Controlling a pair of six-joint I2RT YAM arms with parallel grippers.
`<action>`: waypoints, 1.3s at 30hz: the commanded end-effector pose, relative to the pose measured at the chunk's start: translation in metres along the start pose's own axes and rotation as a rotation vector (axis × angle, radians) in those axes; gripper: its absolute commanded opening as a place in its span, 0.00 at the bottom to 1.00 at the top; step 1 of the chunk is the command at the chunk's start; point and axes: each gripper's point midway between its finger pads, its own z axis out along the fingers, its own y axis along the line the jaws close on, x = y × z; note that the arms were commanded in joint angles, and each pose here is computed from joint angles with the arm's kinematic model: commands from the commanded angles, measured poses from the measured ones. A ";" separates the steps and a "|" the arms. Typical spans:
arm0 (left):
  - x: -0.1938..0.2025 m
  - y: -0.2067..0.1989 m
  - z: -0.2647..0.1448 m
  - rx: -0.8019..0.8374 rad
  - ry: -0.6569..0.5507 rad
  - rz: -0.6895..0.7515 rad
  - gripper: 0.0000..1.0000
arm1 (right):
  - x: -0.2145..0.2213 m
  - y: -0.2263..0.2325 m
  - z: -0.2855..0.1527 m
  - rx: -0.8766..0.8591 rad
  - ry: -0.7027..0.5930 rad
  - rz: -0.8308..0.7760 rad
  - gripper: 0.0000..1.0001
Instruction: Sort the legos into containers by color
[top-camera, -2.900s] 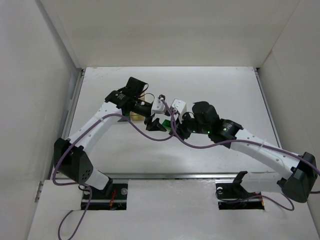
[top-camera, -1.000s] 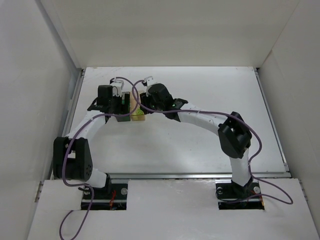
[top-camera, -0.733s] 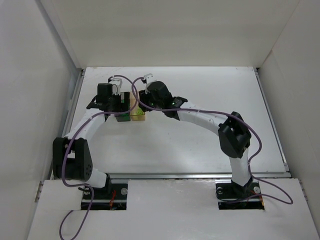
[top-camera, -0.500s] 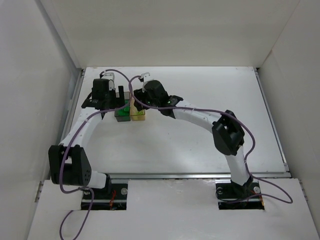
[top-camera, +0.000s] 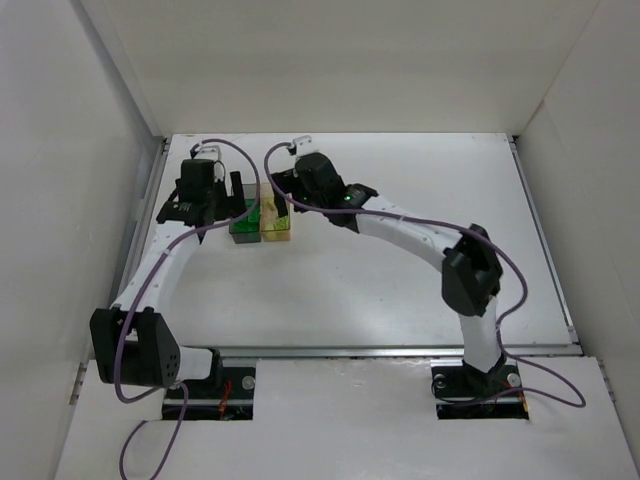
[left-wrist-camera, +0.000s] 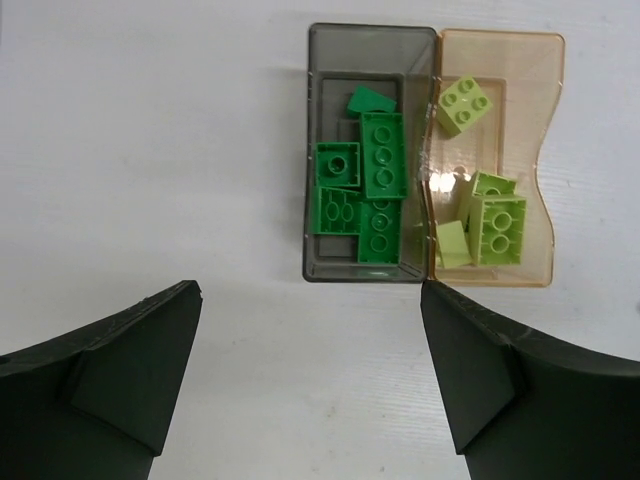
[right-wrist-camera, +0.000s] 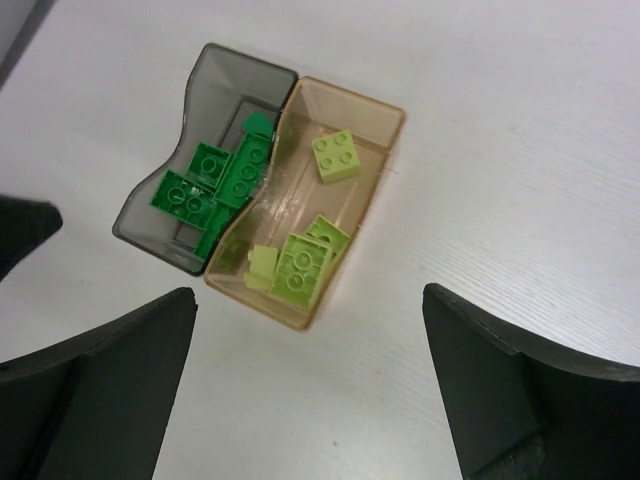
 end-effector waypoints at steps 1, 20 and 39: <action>-0.024 0.016 -0.015 -0.084 -0.109 -0.036 0.90 | -0.074 -0.029 -0.082 0.105 -0.196 0.049 1.00; 0.045 0.153 -0.042 -0.665 -0.121 -0.167 1.00 | 0.032 -0.299 -0.343 0.846 -0.502 0.419 1.00; 0.031 0.138 -0.058 -0.545 -0.197 -0.160 1.00 | 0.035 -0.298 -0.341 0.855 -0.506 0.552 1.00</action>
